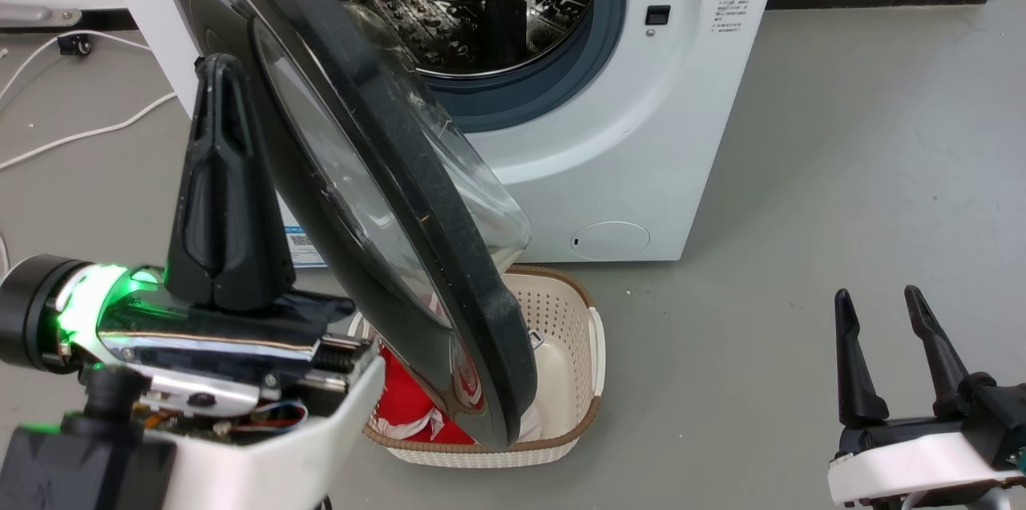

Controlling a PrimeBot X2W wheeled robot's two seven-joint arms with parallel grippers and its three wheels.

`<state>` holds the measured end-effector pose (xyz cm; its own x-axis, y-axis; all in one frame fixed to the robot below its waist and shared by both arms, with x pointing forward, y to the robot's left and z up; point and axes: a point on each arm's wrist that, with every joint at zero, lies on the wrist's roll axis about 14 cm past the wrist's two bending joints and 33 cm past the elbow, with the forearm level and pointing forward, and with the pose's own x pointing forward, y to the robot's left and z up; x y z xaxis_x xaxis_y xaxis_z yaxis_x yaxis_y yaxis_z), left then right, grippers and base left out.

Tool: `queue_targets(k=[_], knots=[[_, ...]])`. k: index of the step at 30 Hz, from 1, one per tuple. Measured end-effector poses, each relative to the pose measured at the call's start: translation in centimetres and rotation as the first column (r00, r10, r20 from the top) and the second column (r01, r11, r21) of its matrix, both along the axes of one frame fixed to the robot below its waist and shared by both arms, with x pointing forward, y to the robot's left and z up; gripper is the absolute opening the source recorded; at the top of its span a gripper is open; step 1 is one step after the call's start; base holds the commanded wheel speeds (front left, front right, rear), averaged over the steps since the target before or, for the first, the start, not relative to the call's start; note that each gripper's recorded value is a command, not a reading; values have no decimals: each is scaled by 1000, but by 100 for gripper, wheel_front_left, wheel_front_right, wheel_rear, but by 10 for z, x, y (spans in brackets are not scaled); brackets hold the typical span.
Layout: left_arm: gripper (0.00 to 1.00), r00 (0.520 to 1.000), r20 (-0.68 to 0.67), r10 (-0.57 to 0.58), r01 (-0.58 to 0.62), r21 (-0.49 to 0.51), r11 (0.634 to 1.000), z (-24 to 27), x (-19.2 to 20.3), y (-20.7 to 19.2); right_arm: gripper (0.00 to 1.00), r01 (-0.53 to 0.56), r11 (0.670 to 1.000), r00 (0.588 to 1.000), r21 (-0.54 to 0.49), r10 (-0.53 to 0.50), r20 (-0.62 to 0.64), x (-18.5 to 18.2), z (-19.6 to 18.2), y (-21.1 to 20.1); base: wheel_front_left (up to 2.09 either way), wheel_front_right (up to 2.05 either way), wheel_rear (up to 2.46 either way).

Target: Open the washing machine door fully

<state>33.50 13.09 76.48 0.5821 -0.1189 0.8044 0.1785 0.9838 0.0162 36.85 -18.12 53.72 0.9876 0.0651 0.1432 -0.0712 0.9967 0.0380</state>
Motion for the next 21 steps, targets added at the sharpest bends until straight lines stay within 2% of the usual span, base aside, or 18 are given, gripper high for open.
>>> queue_targets(k=[5,10,16,21], knots=[[0,992,72,-102,101,20,995,16,-25,-23,100,2,1000,1000,3,-2,5,-2,2,-1,0,0,0],[0,971,21,-237,236,44,971,3,-34,-55,100,1,1000,1000,6,-1,3,-2,1,0,0,0,0],[0,916,-172,-363,376,50,925,-37,-28,-91,100,-6,1000,1000,11,6,-6,-2,-1,2,0,0,0],[0,834,-374,-405,448,30,894,-87,-22,-113,100,-9,1000,1000,18,10,-20,-2,-6,3,0,0,0]])
